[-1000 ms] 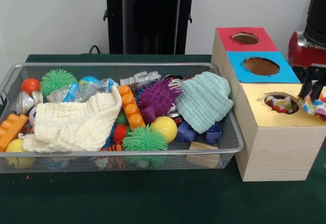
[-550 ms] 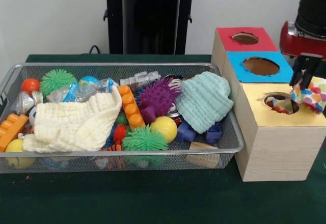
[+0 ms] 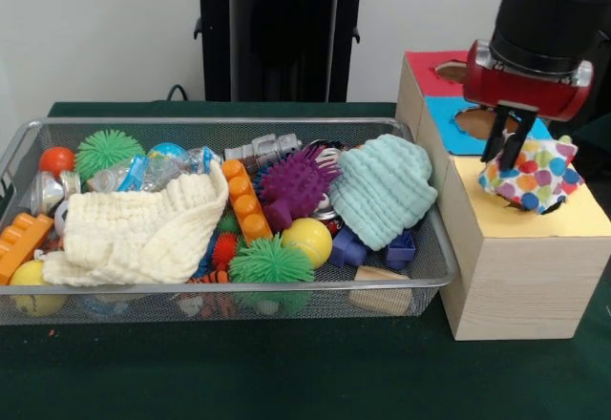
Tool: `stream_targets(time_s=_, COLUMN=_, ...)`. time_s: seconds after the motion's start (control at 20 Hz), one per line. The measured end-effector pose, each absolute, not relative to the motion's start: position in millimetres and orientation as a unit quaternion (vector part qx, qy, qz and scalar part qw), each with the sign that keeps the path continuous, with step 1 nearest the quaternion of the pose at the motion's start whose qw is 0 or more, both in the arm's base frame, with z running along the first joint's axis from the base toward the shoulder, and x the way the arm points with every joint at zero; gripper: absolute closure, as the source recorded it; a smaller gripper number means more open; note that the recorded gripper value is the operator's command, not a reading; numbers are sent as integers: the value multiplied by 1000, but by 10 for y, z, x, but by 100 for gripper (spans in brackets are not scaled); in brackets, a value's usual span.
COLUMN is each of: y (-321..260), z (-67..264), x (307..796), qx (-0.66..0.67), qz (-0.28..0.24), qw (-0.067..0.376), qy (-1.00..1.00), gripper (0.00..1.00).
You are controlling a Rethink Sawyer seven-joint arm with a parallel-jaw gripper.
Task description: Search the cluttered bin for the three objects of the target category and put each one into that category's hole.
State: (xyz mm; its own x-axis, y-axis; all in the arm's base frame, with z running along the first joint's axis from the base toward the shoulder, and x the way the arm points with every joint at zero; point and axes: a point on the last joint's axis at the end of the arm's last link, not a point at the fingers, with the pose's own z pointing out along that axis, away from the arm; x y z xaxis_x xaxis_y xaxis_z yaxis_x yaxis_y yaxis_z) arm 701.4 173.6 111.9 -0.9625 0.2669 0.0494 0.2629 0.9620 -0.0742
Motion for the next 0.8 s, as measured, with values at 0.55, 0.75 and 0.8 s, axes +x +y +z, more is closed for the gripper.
stream_targets(time_s=0.55, y=1488, z=1127, x=6988, qx=-135, qz=47, qw=13, qy=-990, gripper=100)
stream_targets(time_s=0.75, y=1438, z=1117, x=7040, qx=-141, qz=38, qw=-3, qy=-989, gripper=100)
stream_targets(time_s=0.8, y=1443, z=1085, x=7079, qx=-141, qz=32, qw=-14, qy=-989, gripper=100)
